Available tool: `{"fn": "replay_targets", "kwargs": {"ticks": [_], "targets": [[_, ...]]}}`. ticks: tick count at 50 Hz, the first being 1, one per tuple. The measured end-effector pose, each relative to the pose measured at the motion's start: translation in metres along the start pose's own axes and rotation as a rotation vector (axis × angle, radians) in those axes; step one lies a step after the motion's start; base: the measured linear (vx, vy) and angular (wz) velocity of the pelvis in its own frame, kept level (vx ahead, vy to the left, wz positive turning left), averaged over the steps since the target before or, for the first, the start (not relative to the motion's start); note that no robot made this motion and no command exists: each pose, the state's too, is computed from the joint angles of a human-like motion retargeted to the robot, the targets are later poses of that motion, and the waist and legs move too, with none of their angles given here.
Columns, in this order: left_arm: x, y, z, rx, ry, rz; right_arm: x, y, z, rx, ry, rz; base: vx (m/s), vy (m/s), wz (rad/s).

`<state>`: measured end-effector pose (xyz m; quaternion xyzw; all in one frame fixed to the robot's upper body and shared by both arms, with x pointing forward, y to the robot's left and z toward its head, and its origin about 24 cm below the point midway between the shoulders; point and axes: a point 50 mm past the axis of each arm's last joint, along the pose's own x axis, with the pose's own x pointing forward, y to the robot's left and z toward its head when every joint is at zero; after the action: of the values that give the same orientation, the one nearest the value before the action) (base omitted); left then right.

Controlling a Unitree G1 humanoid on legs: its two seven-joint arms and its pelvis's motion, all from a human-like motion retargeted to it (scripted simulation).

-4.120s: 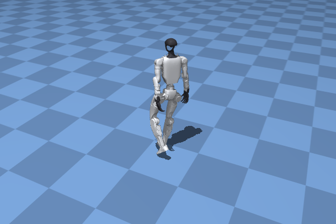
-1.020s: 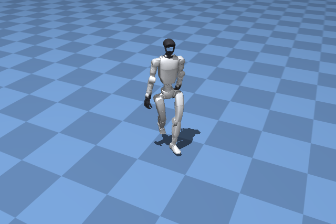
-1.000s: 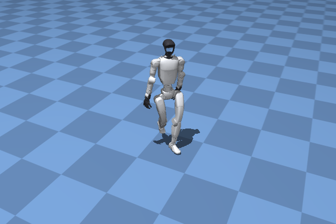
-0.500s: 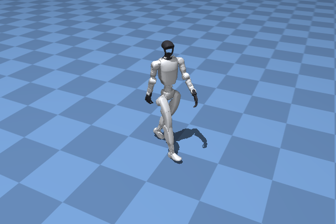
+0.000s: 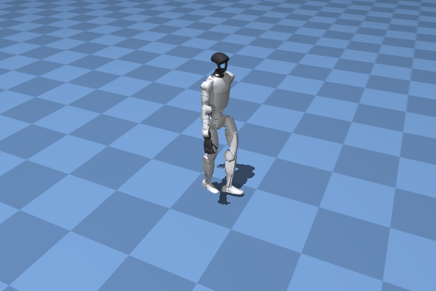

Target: Walk run

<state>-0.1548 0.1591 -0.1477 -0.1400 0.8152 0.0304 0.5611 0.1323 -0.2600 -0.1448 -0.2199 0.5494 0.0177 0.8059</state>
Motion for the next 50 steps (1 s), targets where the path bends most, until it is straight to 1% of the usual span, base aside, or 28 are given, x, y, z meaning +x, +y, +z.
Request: {"fn": "replay_targets", "kwargs": {"ticks": [3, 7, 11, 15, 17, 22, 26, 30, 33, 37, 41, 43, 46, 50], "targets": [[0.001, -0.007, 0.001, -0.043, -0.001, -0.027, 0.000, -0.006, 0.009, 0.001, -0.031, -0.015, 0.70, -0.17, 0.73], [0.003, -0.020, 0.017, -0.053, -0.045, -0.086, 0.001, 0.005, 0.008, -0.020, -0.029, 0.034, 0.70, -0.19, 0.20], [0.003, -0.025, 0.042, -0.012, -0.153, -0.098, -0.002, 0.038, -0.009, -0.087, 0.018, 0.154, 0.93, -0.24, -0.45], [-0.004, -0.015, 0.078, -0.012, -0.281, -0.026, -0.012, 0.077, -0.047, -0.178, 0.144, 0.260, 1.03, -0.09, 0.07], [-0.012, -0.009, 0.106, -0.018, -0.366, 0.012, -0.019, 0.084, -0.068, -0.214, 0.209, 0.295, 0.89, -0.04, 1.18], [-0.048, -0.008, 0.197, 0.047, -0.662, 0.043, -0.039, 0.095, -0.117, -0.227, 0.376, 0.351, 0.78, 0.02, 1.42], [-0.093, -0.018, 0.263, 0.179, -0.895, 0.020, -0.062, 0.111, -0.155, -0.120, 0.482, 0.352, 0.66, -0.07, 2.13], [-0.138, -0.027, 0.307, 0.295, -1.086, 0.015, -0.086, 0.128, -0.182, 0.001, 0.597, 0.416, 0.60, -0.20, 1.75], [-0.160, -0.028, 0.323, 0.349, -1.176, 0.034, -0.098, 0.137, -0.193, 0.054, 0.656, 0.468, 0.72, -0.30, 1.31], [-0.161, -0.021, 0.322, 0.358, -1.186, 0.074, -0.103, 0.136, -0.199, 0.049, 0.688, 0.491, 0.67, -0.28, 0.71], [-0.124, -0.007, 0.290, 0.287, -1.027, 0.094, -0.095, 0.127, -0.193, 0.009, 0.670, 0.472, 0.81, -0.38, 0.11], [-0.096, 0.000, 0.259, 0.248, -0.882, 0.088, -0.090, 0.124, -0.188, 0.007, 0.657, 0.454, 0.88, -0.39, 0.62], [-0.055, 0.011, 0.197, 0.215, -0.617, 0.084, -0.083, 0.122, -0.179, 0.030, 0.624, 0.431, 0.91, -0.42, 1.15], [-0.020, 0.014, 0.112, 0.232, -0.263, 0.112, -0.068, 0.117, -0.157, 0.111, 0.563, 0.431, 0.92, -0.43, 0.43]]}}
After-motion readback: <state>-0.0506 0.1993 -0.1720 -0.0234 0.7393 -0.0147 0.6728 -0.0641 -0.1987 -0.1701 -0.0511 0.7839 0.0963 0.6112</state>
